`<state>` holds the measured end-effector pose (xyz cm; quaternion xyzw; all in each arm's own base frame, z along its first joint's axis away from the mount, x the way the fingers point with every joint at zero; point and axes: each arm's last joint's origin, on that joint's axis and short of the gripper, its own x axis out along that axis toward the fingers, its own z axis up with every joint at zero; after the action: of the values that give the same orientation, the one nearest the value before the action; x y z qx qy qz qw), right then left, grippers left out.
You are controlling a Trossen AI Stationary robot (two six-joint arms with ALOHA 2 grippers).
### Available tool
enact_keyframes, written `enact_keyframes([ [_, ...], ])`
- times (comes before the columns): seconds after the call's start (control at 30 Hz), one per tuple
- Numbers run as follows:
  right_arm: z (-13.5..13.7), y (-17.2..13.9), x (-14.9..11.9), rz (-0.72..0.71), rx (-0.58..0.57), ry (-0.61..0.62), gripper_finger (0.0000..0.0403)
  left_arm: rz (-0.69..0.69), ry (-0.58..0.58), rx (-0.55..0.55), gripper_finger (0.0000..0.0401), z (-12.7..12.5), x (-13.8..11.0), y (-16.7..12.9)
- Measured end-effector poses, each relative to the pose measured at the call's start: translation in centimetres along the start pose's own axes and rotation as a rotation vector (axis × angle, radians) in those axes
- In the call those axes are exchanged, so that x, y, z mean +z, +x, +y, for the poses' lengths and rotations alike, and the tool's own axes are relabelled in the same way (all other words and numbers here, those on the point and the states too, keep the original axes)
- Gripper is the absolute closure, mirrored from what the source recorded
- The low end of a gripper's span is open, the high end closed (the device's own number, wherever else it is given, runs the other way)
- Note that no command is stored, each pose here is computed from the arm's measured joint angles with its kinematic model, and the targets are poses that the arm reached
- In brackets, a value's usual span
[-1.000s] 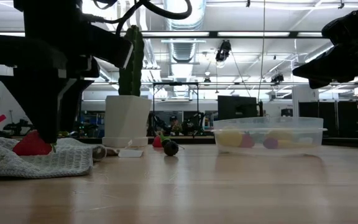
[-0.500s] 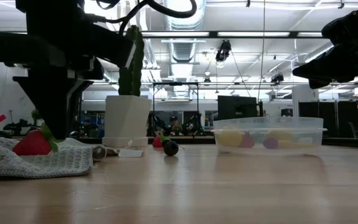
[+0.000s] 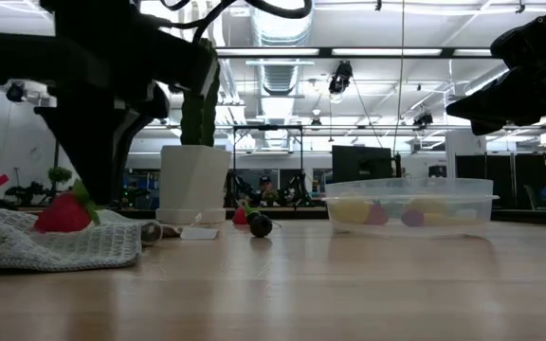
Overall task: Pick and placing Produce into tupperware
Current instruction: Put the bottom red strawberry into the transparent container
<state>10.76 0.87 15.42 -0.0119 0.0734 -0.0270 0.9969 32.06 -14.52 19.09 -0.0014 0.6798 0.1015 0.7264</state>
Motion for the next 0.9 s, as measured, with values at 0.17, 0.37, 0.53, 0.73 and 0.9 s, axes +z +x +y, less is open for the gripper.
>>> enact_keyframes([
  [0.17,0.0,0.0,0.0,0.000,0.000,0.000,0.0394,-0.015,0.006,-0.009,0.0401,0.2,0.1,-0.9],
  [0.37,0.0,0.0,0.0,0.000,0.000,0.000,0.0394,-0.105,0.010,-0.008,0.0401,1.0,1.0,-2.6],
  [0.53,0.0,0.0,0.0,-0.001,0.000,0.000,0.0394,-0.236,0.082,0.017,0.0401,2.1,2.9,-3.9],
  [0.73,0.0,0.0,0.0,-0.001,0.000,0.000,0.0394,-0.384,0.170,0.027,0.0401,4.3,5.8,-4.6],
  [0.9,0.0,0.0,0.0,-0.001,0.000,0.000,0.0394,-0.541,0.250,0.047,0.0401,6.1,8.2,-5.4],
])
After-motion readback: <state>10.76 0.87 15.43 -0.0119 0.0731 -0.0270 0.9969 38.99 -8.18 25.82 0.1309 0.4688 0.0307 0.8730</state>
